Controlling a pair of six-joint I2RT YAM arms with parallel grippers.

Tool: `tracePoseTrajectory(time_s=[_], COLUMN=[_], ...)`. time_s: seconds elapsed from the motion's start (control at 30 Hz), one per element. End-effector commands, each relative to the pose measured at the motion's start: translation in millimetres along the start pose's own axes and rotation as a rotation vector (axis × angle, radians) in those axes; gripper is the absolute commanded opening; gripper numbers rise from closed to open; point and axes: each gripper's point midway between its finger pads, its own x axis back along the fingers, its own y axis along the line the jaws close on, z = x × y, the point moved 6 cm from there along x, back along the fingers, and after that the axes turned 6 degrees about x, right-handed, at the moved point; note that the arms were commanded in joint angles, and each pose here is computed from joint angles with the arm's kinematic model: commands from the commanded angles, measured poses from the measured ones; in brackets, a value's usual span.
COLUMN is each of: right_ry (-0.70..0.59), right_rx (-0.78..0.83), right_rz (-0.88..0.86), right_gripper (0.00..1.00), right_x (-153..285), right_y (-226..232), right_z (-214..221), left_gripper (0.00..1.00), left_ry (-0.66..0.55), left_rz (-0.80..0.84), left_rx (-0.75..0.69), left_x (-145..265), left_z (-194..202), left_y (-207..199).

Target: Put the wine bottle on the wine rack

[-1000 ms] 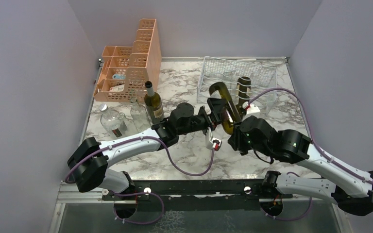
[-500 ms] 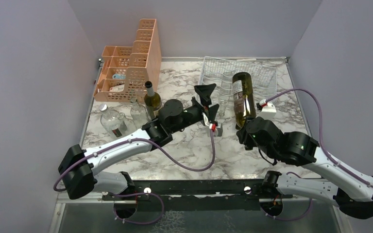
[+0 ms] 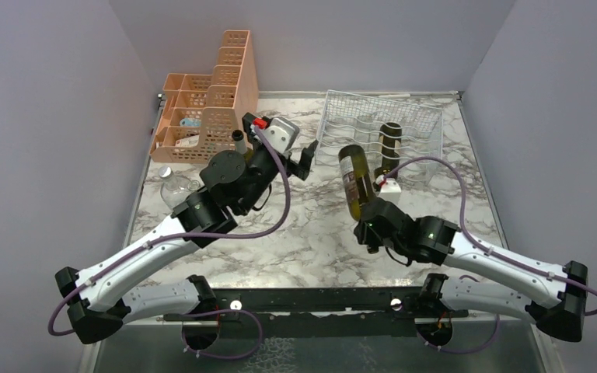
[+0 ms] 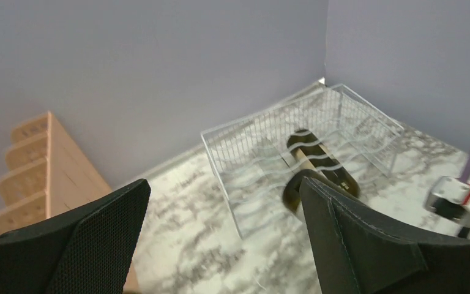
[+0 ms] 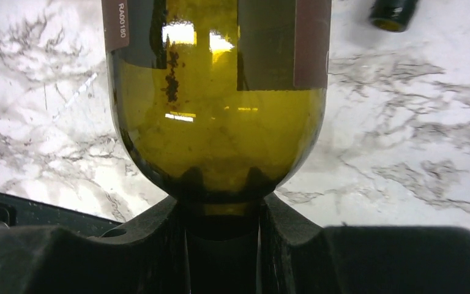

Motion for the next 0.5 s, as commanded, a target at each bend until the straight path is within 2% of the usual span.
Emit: tracePoseTrajectory(time_s=[0.0, 0.2, 0.47], right_ry=[-0.119, -0.064, 0.001], right_rx=[-0.052, -0.021, -0.008], right_rz=[-0.18, -0.175, -0.136], right_gripper=[0.01, 0.01, 0.01], right_x=[-13.2, -43.6, -77.6], right_y=[40.0, 58.1, 72.4], right_z=[-24.4, -15.6, -9.5], left_gripper=[0.99, 0.99, 0.99], left_ry=[0.27, 0.269, 0.255], left_rz=[-0.034, 0.057, 0.076], left_rx=[0.224, 0.311, 0.28], left_x=[37.5, 69.1, 74.3], left_z=[36.9, 40.3, 37.1], left_y=[-1.9, -5.6, -3.2])
